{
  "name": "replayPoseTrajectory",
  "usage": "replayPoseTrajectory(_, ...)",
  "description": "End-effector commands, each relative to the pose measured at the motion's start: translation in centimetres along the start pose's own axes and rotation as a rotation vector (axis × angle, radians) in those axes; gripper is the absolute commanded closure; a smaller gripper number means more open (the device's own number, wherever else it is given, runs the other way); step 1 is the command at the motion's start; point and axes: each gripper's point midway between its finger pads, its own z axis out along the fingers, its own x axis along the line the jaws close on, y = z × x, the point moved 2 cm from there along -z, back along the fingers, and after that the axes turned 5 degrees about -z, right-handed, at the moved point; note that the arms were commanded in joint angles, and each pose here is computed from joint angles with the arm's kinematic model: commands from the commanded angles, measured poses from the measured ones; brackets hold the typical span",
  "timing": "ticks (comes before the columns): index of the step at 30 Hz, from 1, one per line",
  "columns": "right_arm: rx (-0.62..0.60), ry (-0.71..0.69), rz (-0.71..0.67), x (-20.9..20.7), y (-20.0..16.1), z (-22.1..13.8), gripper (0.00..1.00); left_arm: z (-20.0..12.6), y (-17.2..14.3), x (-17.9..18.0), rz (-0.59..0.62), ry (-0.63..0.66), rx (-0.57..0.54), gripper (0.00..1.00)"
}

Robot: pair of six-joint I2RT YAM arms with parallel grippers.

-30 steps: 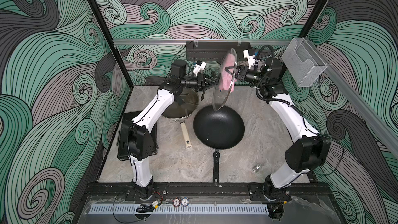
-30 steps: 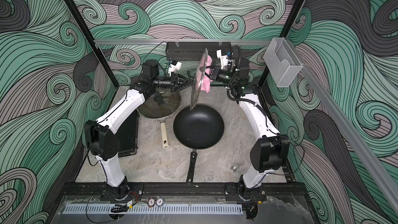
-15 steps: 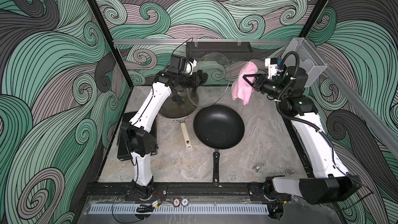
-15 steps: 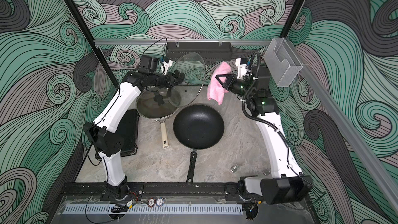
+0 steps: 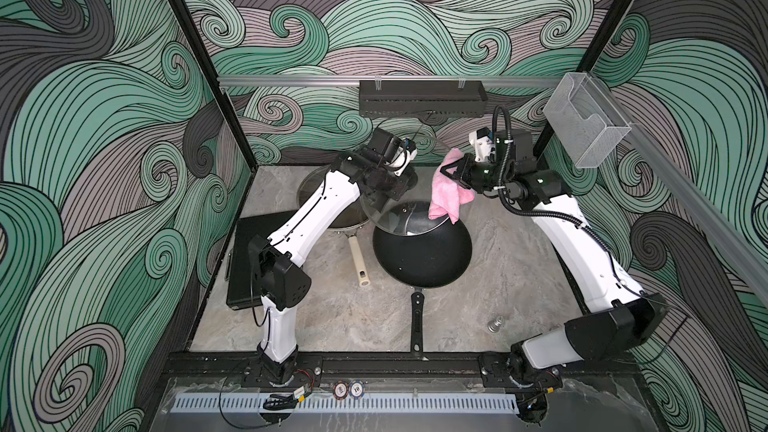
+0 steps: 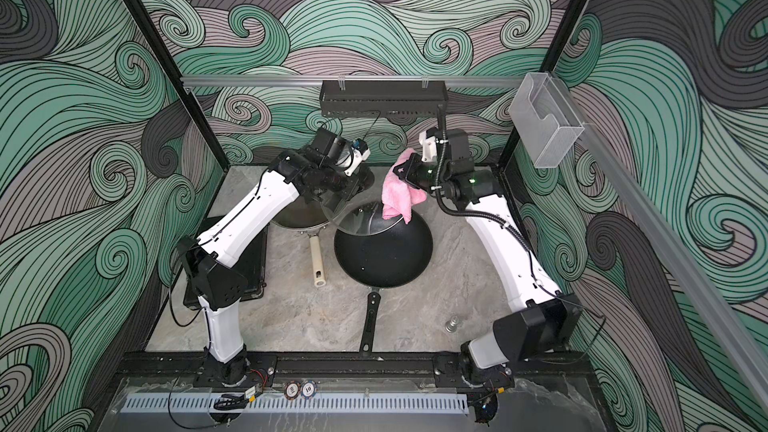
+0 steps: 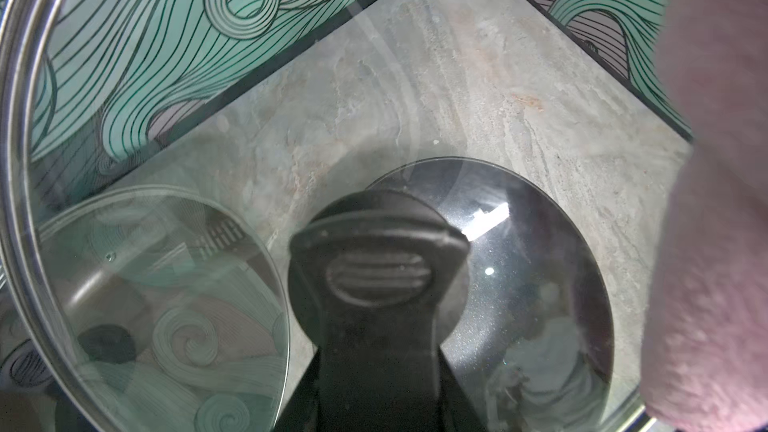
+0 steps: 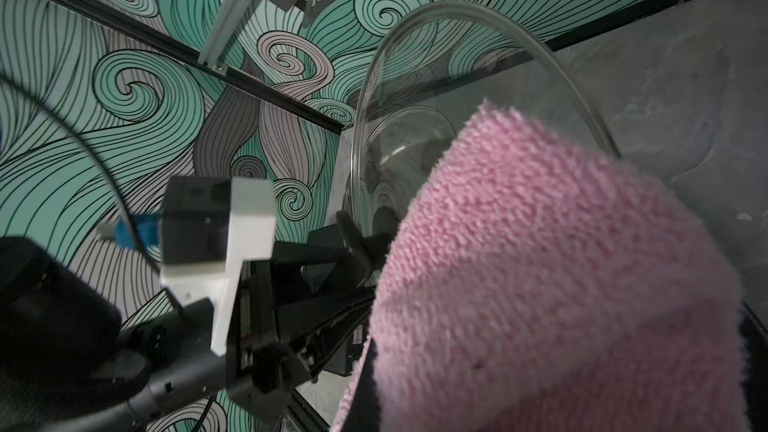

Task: Wipe the pot lid with a cloth
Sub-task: Wipe the pot lid.

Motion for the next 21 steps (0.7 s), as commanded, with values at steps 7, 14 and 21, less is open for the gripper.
replayPoseTrajectory(7,0.077,-0.055,0.004,-2.0,0.5,2.2,1.00,-6.5,2.8,-3.7,0.431,-0.037,-0.294,1.00)
replayPoseTrajectory(14,0.137,0.003,-0.005,-1.2,0.2,5.2,1.00,-6.5,2.2,-6.2,0.626,-0.077,-0.337,1.00)
replayPoseTrajectory(21,0.163,0.083,-0.021,1.2,0.9,8.6,1.00,-6.3,2.4,-7.4,0.678,-0.080,-0.351,1.00)
